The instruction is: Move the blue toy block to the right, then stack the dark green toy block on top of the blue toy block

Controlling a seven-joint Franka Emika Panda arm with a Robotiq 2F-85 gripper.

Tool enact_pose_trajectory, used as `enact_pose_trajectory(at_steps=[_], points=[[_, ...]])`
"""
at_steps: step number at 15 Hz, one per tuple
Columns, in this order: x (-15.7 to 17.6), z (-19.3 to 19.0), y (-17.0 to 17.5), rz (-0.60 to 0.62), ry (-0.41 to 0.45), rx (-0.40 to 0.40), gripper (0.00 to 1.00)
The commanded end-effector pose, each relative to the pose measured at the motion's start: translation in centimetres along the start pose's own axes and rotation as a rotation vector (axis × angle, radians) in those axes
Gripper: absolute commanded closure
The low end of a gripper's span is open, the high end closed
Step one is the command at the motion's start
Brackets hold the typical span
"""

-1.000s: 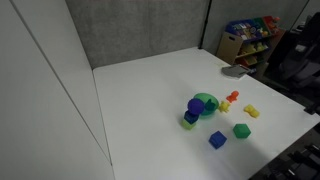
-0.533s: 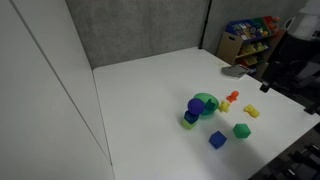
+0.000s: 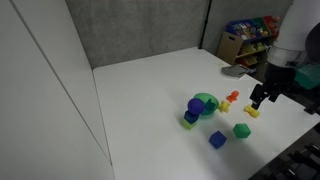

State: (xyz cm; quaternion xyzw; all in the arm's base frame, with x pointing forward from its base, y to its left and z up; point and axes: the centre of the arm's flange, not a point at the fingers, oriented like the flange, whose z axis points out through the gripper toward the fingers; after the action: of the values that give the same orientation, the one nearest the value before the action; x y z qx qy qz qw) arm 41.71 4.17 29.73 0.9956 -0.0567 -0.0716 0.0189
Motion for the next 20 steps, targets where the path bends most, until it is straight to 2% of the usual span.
enact_pose_trajectory(at_steps=[1, 5, 9, 20], points=[[0.5, 0.7, -0.3, -0.014, -0.006, 0.007, 0.0], [2.0, 3.6, -2.0, -0.069, -0.014, 0.08, 0.0], [3.2, 6.8, -3.2, -0.107, -0.001, 0.113, 0.0], [5.4, 16.8, -7.7, -0.159, 0.047, 0.062, 0.0]])
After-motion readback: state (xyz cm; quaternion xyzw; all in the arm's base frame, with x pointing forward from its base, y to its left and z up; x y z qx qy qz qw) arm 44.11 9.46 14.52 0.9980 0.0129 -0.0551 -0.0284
